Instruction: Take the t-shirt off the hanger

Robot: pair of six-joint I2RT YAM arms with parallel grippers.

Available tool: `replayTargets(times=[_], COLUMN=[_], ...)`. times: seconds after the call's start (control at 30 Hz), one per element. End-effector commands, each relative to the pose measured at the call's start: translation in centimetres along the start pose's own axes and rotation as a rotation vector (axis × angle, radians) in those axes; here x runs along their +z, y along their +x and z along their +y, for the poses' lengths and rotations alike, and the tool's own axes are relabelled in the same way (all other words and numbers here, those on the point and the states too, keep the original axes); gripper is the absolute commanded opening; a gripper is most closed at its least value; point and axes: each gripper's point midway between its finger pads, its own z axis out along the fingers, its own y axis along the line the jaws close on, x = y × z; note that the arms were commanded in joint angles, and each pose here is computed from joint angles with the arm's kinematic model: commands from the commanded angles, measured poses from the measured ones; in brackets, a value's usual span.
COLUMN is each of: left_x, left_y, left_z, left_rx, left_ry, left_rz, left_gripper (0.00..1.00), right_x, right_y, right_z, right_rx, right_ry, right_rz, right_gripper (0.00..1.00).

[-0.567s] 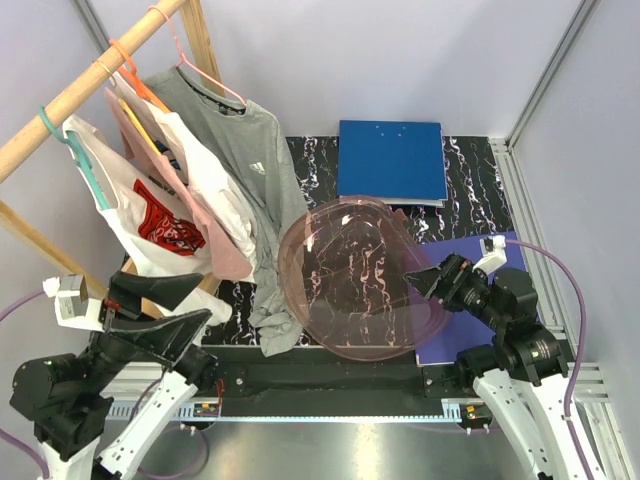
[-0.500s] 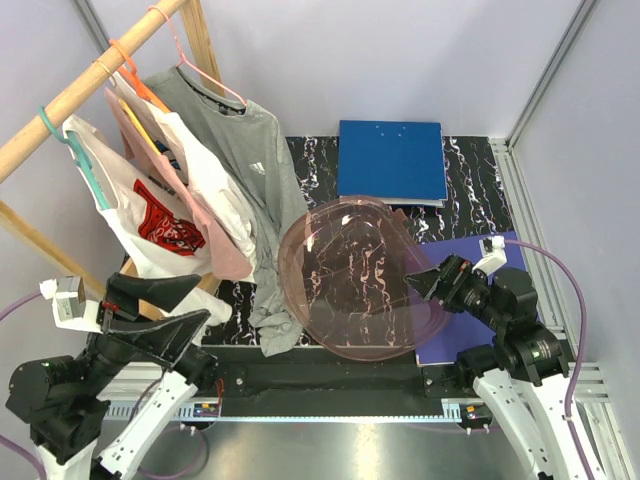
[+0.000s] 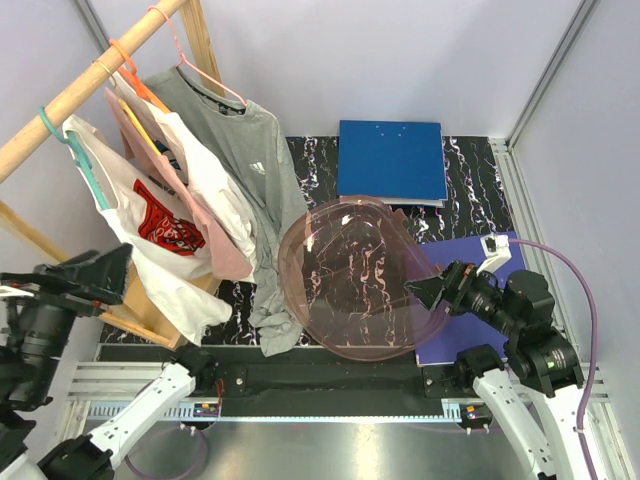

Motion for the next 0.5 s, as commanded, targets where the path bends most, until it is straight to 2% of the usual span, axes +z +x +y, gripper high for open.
replayTargets(times=[0.0,0.13,0.17,0.37,0.47], left_x=[1.3,3.6,4.7,7.1,7.9], left_y=[-2.4,-2.9,-2.6,-4.6,-5.3], left_z=[2.8,2.3,2.0,1.8,1.9], left_rx=[0.119,0.113,0.12,0.121,0.108], left_ry=[-0.205,-0.262,-0.279,-0.382,-0.433], left_rz=[-0.043,-0.021,-0.002,-0.07,-0.1], left_gripper=[0.83,0.79,0.75,0.61,0.58], right_x=[-0.4,-0.5,-0.7,-1.0,-1.1], right_y=[-0.8,-0.9,-1.0,-1.0,-1.1], right_z=[2.3,2.9,3.0,4.2,5.0], right_rx=[-0.05,-0.052,-0.055,-0.056,-0.054], right_ry=[-0.096,-0.127,-0.132,-0.187,-0.223], right_rz=[0.006,-0.007,-0.012,0.0,0.009], right_gripper=[0.99,1.0,1.0,1.0,1.0])
